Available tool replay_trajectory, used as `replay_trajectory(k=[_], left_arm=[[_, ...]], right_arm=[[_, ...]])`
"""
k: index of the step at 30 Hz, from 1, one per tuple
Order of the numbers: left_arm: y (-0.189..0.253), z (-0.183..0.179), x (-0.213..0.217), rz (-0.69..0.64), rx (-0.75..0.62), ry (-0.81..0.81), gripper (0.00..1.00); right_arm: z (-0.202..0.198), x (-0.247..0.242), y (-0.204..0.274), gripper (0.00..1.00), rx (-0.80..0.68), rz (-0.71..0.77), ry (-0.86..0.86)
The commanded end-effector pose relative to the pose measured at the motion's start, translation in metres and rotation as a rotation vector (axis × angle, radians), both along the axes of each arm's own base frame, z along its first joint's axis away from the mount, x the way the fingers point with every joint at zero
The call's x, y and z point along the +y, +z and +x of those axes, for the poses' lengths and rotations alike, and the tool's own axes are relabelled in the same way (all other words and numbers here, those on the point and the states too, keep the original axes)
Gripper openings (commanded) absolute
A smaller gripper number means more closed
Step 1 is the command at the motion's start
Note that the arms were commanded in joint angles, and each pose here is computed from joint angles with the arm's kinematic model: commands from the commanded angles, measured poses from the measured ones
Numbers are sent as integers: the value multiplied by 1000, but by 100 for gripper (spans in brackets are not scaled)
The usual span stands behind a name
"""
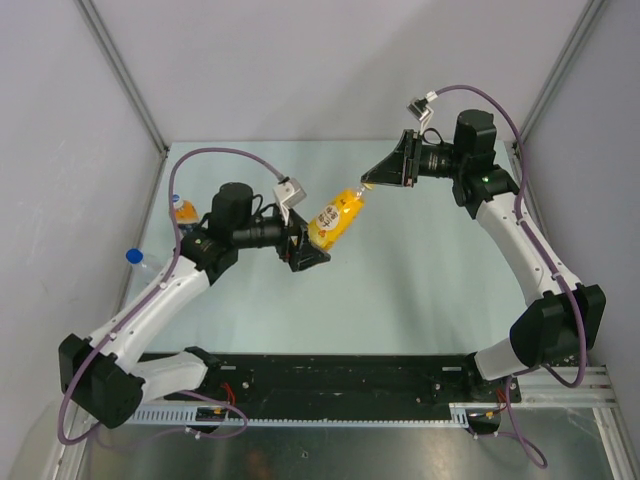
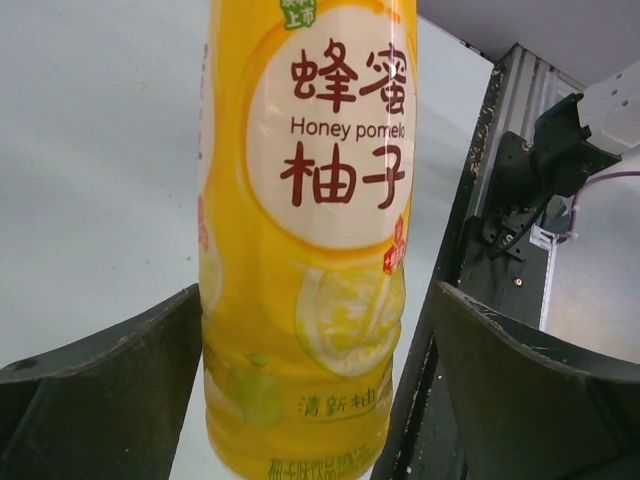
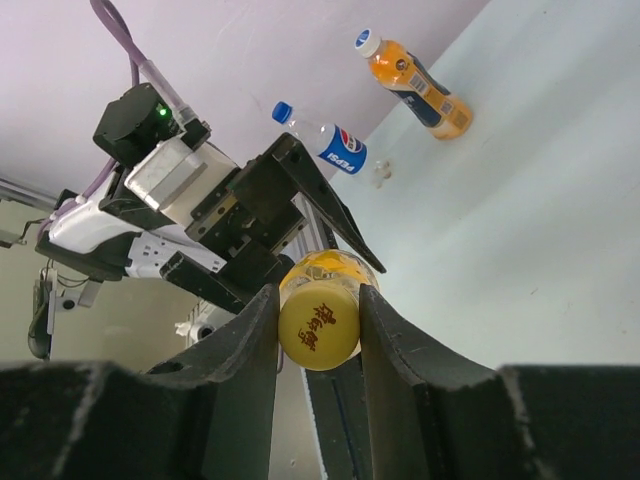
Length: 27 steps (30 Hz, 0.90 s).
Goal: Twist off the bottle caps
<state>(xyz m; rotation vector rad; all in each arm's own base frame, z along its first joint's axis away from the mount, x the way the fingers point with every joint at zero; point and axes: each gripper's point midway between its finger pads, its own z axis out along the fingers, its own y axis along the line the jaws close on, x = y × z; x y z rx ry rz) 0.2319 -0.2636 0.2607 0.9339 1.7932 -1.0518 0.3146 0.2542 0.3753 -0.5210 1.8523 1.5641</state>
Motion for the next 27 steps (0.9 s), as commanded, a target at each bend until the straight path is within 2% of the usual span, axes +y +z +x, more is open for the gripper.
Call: replay_trajectory(k=[1,5,12,14,18,19,20,24,27], left_arm=[[-1,-7,-11,-8,-29,-68,92],[-9,-6,-14,8,-11,-69,81],[-19,1,-13,36,1,-32,52],[-20,2,-13,40,3,-24,47],[-18,6,-11,46,-7,9,39],[-16,8,-10,47,-13,22,38],[-15,10,-9,49,-20,36,37],[-4,18,-2,55,-59,111,33],[3,23,4,59,-87,169,31]], right_arm=[[-12,1,12,1,-39,12,33],[-12,0,11,2,-38,6,24],[-13,-2,17,6,-67,0,-7],[-13,-4,20,7,-79,2,-22],[-15,-8,34,17,-129,10,-70],[-15,-9,39,21,-148,13,-88],[-15,-11,44,30,-164,16,-108],[-16,-22,64,73,-247,16,-225],[-17,-31,79,89,-306,10,-330]])
